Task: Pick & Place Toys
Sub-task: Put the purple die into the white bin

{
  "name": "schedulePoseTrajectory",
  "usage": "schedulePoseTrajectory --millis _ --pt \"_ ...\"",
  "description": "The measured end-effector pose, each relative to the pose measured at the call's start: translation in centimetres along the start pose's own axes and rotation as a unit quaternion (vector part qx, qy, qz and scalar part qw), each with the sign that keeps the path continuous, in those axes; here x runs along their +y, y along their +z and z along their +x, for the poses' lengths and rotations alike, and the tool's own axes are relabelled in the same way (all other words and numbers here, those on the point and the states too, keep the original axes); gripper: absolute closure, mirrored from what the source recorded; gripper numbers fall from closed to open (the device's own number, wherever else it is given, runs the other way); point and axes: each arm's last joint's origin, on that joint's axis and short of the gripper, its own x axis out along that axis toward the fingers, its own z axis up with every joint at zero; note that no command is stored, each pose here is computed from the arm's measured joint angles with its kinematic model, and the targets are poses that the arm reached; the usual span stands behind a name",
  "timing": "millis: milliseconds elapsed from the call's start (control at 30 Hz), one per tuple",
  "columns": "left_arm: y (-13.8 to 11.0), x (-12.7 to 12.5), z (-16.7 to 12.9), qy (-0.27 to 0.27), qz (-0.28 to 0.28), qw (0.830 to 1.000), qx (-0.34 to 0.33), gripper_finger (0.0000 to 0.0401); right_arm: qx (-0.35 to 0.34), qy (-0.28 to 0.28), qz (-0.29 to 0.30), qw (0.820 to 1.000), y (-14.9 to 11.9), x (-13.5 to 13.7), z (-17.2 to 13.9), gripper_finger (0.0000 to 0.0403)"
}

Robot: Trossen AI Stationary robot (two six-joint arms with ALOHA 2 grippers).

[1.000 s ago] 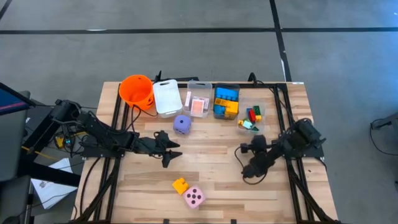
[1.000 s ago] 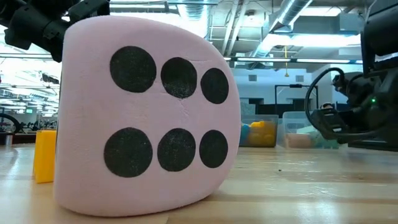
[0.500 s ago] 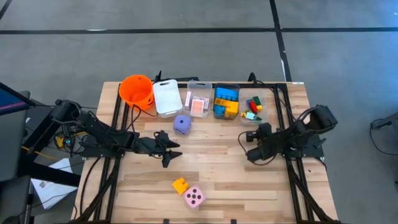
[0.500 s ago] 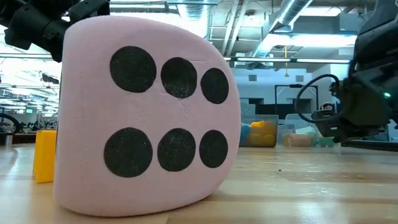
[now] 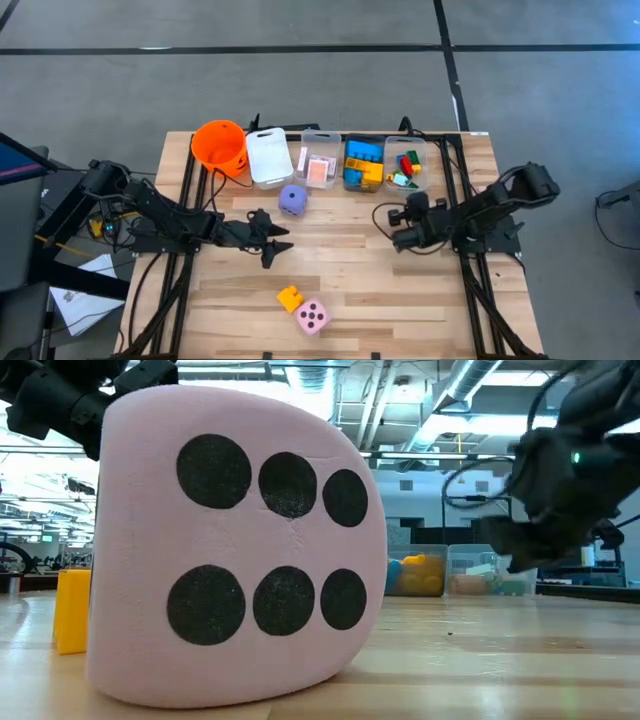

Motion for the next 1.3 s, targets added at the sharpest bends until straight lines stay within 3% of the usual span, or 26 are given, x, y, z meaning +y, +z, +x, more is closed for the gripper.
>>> schedulePoseTrajectory --millis 167,300,467,567,767,933,1033,1167,1233,1300 --pt "0.0 0.0 0.0 0.002 0.001 1.000 -0.001 0.0164 -0.003 0.066 0.017 0.998 0.7 1.5 -2.5 0.0403" --pt "0.0 0.0 0.0 -0.001 0.052 0.999 0.001 0.0164 -0.015 0.161 -0.001 0.987 0.4 3.6 -5.4 0.0403" --pt "0.0 0.0 0.0 -0.002 0.162 0.987 0.002 0.0164 -0.057 0.301 -0.095 0.947 -1.2 7.2 -9.1 0.0403" --pt "0.1 0.0 0.0 0.005 0.213 0.977 -0.008 0.0164 -0.105 0.336 -0.189 0.917 -2.7 8.8 -9.7 0.0403" --pt "0.9 0.8 0.3 0.063 0.218 0.973 -0.040 0.0164 -0.070 0.345 -0.245 0.903 -5.6 10.8 -6.0 0.0403" --pt "1.5 1.8 0.6 0.090 0.211 0.973 -0.041 0.0164 -0.079 0.375 -0.228 0.895 -6.6 13.0 -2.7 0.0403" --pt "1.6 2.5 0.8 0.109 0.210 0.971 -0.031 0.0164 -0.118 0.433 -0.197 0.872 -6.5 14.4 -1.6 0.0403" --pt "1.5 3.6 0.9 0.138 0.211 0.968 -0.004 0.0164 -0.159 0.517 -0.176 0.822 -5.3 15.4 -0.3 0.0403" --pt "1.3 4.2 0.9 0.155 0.215 0.964 0.017 0.0164 -0.152 0.536 -0.176 0.812 -4.4 15.5 0.9 0.0403" --pt "1.1 5.0 0.9 0.176 0.208 0.961 0.039 0.0164 -0.131 0.534 -0.190 0.813 -3.6 15.4 2.5 0.0403"
